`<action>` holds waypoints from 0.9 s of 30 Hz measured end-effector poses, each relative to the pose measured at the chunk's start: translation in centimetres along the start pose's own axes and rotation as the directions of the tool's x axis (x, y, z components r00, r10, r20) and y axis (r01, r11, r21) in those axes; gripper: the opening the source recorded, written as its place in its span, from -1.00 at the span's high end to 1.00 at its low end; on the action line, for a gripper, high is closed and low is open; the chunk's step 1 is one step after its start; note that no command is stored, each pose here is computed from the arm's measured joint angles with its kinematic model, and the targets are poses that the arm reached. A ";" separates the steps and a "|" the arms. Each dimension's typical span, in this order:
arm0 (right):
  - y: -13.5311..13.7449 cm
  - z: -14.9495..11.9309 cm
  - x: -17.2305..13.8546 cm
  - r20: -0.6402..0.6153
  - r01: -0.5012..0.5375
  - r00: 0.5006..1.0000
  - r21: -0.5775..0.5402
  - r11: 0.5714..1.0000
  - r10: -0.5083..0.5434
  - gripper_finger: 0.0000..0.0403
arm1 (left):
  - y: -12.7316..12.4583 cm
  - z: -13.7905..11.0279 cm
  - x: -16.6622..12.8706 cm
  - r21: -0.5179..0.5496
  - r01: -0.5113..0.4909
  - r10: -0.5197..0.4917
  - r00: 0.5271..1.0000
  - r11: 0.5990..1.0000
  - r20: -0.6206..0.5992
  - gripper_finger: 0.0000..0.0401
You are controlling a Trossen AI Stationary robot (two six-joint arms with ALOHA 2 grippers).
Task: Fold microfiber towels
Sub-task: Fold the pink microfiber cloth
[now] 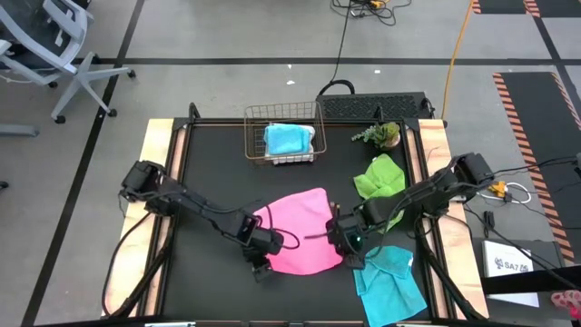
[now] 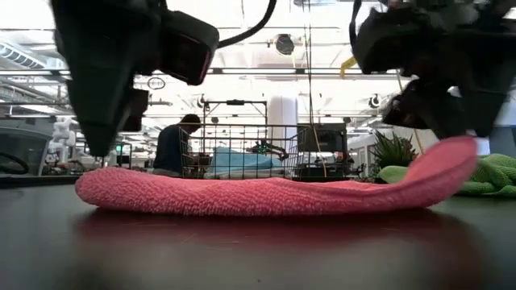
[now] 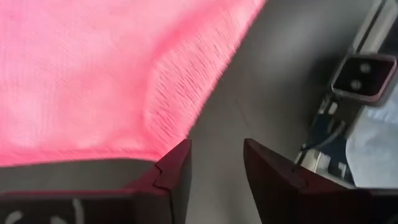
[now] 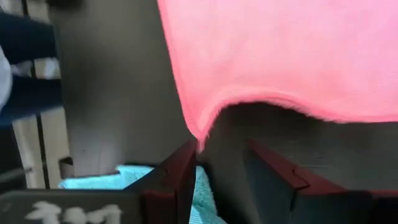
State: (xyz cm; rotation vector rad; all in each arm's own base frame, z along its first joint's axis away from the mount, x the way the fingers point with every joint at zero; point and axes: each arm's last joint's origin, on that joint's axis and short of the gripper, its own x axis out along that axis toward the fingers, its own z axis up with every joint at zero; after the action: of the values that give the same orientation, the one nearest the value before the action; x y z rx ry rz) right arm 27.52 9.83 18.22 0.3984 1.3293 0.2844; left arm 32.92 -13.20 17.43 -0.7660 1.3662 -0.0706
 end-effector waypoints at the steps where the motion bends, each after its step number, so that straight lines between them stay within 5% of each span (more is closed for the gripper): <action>1: -0.2 0.1 -0.6 0.020 -0.004 1.000 0.006 1.000 0.004 0.37 | 0.2 0.3 -0.1 -0.009 -0.004 0.004 1.000 1.000 0.012 0.29; 8: -0.6 0.3 -4.7 0.177 -0.005 0.984 0.019 1.000 0.001 0.40 | 1.5 1.9 -1.2 -0.019 -0.084 0.086 0.987 0.996 0.134 0.34; 16: -1.2 0.5 -5.8 0.277 0.144 0.951 0.005 0.990 -0.139 0.44 | 1.8 2.1 -0.9 -0.030 -0.103 0.106 0.985 0.994 0.138 0.37; 24: -2.1 1.4 -4.2 0.262 0.197 0.947 -0.010 0.980 -0.187 0.93 | 1.4 1.3 -0.5 -0.079 -0.164 0.176 0.968 0.983 0.178 0.91; 27: -2.0 1.7 -4.0 0.289 0.191 0.941 -0.022 0.981 -0.176 0.96 | 1.1 1.0 -0.4 -0.100 -0.172 0.189 0.962 0.980 0.196 0.96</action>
State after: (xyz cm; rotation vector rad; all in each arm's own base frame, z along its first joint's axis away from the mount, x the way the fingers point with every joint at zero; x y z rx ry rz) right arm 28.28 6.10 21.22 0.2597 1.0632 0.0978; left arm 33.28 -11.71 17.15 -0.6930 1.2422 0.2045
